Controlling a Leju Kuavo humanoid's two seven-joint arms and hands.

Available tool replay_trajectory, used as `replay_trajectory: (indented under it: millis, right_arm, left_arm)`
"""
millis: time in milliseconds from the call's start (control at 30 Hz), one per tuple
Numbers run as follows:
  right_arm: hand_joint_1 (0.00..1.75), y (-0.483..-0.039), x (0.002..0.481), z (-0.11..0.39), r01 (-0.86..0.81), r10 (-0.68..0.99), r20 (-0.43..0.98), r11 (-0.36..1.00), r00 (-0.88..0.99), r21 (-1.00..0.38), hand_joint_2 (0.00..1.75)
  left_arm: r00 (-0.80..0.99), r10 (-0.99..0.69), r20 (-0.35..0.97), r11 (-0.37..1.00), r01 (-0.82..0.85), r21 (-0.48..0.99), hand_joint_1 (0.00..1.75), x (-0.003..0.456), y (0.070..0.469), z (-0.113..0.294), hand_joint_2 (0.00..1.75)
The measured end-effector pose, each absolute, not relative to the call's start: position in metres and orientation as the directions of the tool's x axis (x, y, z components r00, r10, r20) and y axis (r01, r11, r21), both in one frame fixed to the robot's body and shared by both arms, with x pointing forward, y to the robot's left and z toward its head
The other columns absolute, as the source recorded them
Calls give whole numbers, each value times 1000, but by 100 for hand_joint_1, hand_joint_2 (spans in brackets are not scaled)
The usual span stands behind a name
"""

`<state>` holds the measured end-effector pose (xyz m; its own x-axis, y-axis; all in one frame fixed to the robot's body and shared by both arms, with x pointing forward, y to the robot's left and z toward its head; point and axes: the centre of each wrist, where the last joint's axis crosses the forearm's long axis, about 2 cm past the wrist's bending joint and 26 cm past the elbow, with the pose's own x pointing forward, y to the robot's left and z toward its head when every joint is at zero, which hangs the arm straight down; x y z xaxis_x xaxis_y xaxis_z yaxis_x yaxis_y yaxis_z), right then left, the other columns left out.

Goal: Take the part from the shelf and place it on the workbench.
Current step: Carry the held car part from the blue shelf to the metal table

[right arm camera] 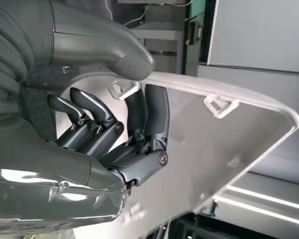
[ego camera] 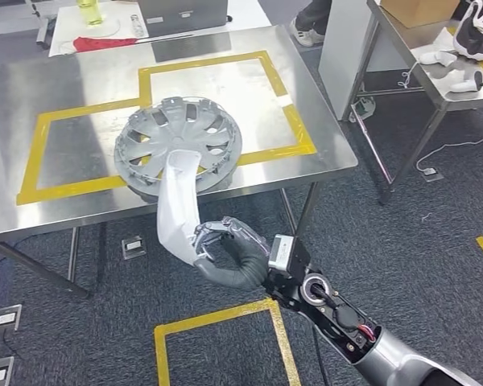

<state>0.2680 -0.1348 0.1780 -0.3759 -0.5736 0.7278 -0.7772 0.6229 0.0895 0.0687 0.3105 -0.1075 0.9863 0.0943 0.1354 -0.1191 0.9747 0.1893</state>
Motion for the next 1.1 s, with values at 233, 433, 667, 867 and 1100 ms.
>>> replay_trajectory:
  millis: [233, 433, 667, 867, 1100]
  right_arm:
    - [175, -135, 267, 176, -775, -569, 731, 626, -376, 88, 175]
    - [175, -135, 266, 176, -775, -568, 733, 626, -374, 90, 175]
    - [175, -133, 267, 177, -781, -571, 733, 619, -370, 87, 175]
    - [175, -133, 267, 177, -783, -571, 733, 616, -369, 86, 175]
    - [175, -132, 267, 177, -784, -572, 733, 614, -368, 86, 175]
  left_arm:
    - [987, 87, 136, 973, -114, 199, 0, 67, 314, -108, 175]
    - [986, 94, 137, 972, -120, 201, 0, 68, 316, -107, 175]
    - [985, 106, 136, 969, -133, 209, 0, 68, 316, -107, 175]
    - [985, 106, 136, 969, -133, 209, 0, 68, 316, -107, 175]
    - [985, 106, 136, 969, -133, 209, 0, 68, 316, -107, 175]
